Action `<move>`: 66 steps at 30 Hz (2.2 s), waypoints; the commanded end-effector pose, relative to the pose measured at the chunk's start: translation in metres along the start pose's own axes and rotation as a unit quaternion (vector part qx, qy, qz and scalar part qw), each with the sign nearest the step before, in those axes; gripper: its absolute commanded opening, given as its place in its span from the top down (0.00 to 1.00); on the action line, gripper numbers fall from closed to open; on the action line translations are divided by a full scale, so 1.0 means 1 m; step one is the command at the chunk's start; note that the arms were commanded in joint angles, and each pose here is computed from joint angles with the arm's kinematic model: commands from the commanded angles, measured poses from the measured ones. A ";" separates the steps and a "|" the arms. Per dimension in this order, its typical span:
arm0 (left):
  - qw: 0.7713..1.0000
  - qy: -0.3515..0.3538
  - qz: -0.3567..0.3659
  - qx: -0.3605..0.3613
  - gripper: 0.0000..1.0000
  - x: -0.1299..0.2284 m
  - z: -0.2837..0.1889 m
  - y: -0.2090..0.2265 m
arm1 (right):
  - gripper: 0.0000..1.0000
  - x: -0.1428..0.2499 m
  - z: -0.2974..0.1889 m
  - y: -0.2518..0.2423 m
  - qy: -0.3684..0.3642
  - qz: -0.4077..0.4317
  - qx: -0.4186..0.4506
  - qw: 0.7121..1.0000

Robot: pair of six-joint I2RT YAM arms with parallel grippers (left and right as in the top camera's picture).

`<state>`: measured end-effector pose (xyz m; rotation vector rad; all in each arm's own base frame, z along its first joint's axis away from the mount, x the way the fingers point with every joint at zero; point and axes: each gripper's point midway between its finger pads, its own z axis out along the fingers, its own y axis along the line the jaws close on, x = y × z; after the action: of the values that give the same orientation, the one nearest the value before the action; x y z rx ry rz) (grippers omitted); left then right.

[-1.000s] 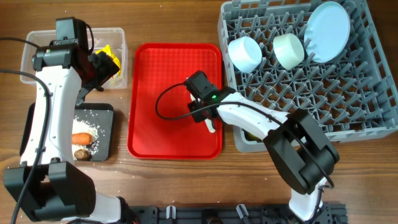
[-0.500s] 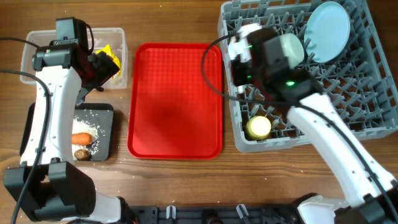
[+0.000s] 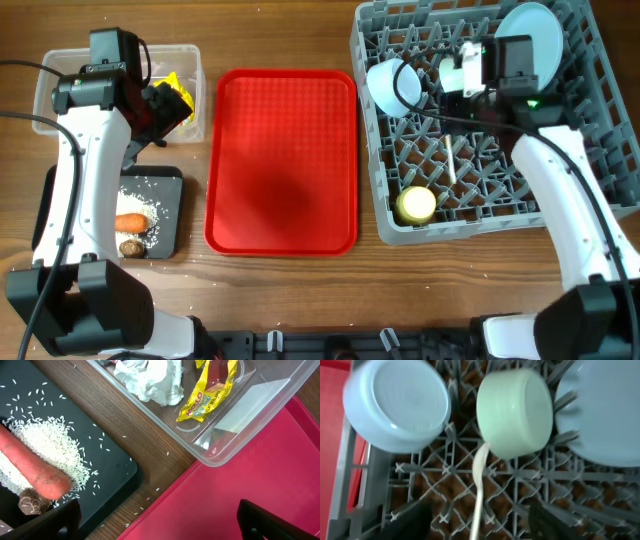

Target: Sort waste into correct bins and load items into the dishwasher rack

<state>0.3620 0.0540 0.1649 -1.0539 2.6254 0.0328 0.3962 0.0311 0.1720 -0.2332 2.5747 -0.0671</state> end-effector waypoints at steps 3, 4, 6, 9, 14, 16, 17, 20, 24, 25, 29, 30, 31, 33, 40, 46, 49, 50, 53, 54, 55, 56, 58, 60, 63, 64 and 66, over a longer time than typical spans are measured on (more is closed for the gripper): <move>1.000 0.002 -0.002 -0.009 0.00 0.001 0.004 0.002 | 0.17 0.015 0.008 0.012 0.033 0.022 -0.033 0.999; 1.000 0.002 -0.002 -0.009 0.00 0.001 0.004 0.001 | 0.15 0.010 0.004 0.021 0.023 0.024 -0.059 0.998; 1.000 0.002 -0.002 -0.009 0.00 0.001 0.004 0.001 | 0.00 -0.008 -0.016 0.034 -0.015 0.040 -0.104 0.994; 1.000 0.002 -0.002 -0.009 0.00 0.001 0.004 0.002 | 0.00 -0.045 -0.075 0.034 -0.095 0.069 -0.121 0.986; 1.000 0.002 -0.002 -0.009 0.00 0.001 0.004 0.001 | 0.00 -0.066 -0.189 0.025 -0.212 0.237 -0.154 0.935; 1.000 0.002 -0.002 -0.009 0.00 0.001 0.004 0.001 | 0.01 -0.051 -0.206 0.017 -0.220 0.236 -0.131 0.937; 1.000 0.002 -0.002 -0.009 0.00 0.001 0.004 0.002 | 0.00 -0.048 -0.212 0.013 -0.227 0.238 -0.120 0.937; 1.000 0.002 -0.002 -0.009 0.00 0.001 0.004 0.002 | 0.00 -0.030 -0.214 -0.003 -0.216 0.252 -0.067 0.941; 1.000 0.002 -0.002 -0.009 0.00 0.001 0.004 0.001 | 0.00 -0.003 -0.196 -0.025 -0.191 0.243 0.003 0.951; 1.000 0.002 -0.002 -0.009 0.00 0.001 0.004 0.001 | 0.00 0.003 -0.194 -0.027 -0.204 0.244 0.006 0.948; 1.000 0.002 -0.002 -0.009 0.00 0.001 0.004 0.002 | 0.00 0.029 -0.185 -0.023 -0.312 0.219 -0.007 0.924; 1.000 0.002 -0.002 -0.009 0.00 0.001 0.004 0.001 | 0.00 0.040 -0.181 -0.020 -0.335 0.217 -0.016 0.917; 1.000 0.002 -0.002 -0.009 0.00 0.001 0.004 0.001 | 0.00 0.053 -0.175 -0.016 -0.357 0.214 -0.025 0.909; 1.000 0.002 -0.002 -0.009 0.00 0.001 0.004 0.001 | 0.00 0.078 -0.156 -0.013 -0.392 0.214 -0.031 0.894; 1.000 0.002 -0.002 -0.009 0.00 0.001 0.004 0.001 | 0.00 0.119 -0.100 -0.007 -0.466 0.204 -0.031 0.860; 1.000 0.002 -0.002 -0.009 0.00 0.001 0.004 0.001 | 0.00 0.131 -0.083 -0.009 -0.470 0.200 -0.020 0.860; 1.000 0.002 -0.002 -0.009 0.00 0.001 0.004 0.001 | 0.00 0.131 -0.083 -0.008 -0.471 0.188 -0.014 0.862; 1.000 0.002 -0.002 -0.009 0.00 0.001 0.004 0.001 | 0.00 0.130 -0.084 -0.009 -0.474 0.187 -0.014 0.860; 1.000 0.002 -0.002 -0.009 0.00 0.001 0.004 0.001 | 0.00 0.127 -0.084 -0.009 -0.490 0.184 -0.016 0.852; 1.000 0.002 -0.002 -0.009 0.00 0.001 0.004 0.001 | 0.00 0.128 -0.083 -0.009 -0.489 0.185 -0.016 0.852; 1.000 0.002 -0.002 -0.009 0.00 0.001 0.004 0.001 | 0.00 0.128 -0.083 -0.009 -0.489 0.185 -0.016 0.853; 1.000 0.002 -0.002 -0.009 0.00 0.001 0.004 0.001 | 0.00 0.128 -0.083 -0.008 -0.489 0.185 -0.016 0.853; 1.000 0.002 -0.002 -0.009 0.00 0.001 0.004 0.001 | 0.00 0.128 -0.083 -0.009 -0.489 0.185 -0.016 0.852; 1.000 0.002 -0.002 -0.009 0.00 0.001 0.004 0.001 | 0.00 0.128 -0.083 -0.008 -0.489 0.185 -0.016 0.853; 1.000 0.002 -0.002 -0.009 0.00 0.001 0.004 0.001 | 0.00 0.128 -0.083 -0.009 -0.489 0.185 -0.016 0.852; 1.000 0.002 -0.002 -0.009 0.00 0.001 0.004 0.001 | 0.00 0.128 -0.083 -0.009 -0.489 0.185 -0.016 0.852; 1.000 0.002 -0.002 -0.009 0.00 0.001 0.004 0.001 | 0.00 0.128 -0.083 -0.008 -0.489 0.185 -0.016 0.853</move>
<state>0.3620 0.0540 0.1636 -1.0550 2.6289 0.0344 0.2475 -0.0024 0.1740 0.2155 1.5679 0.1917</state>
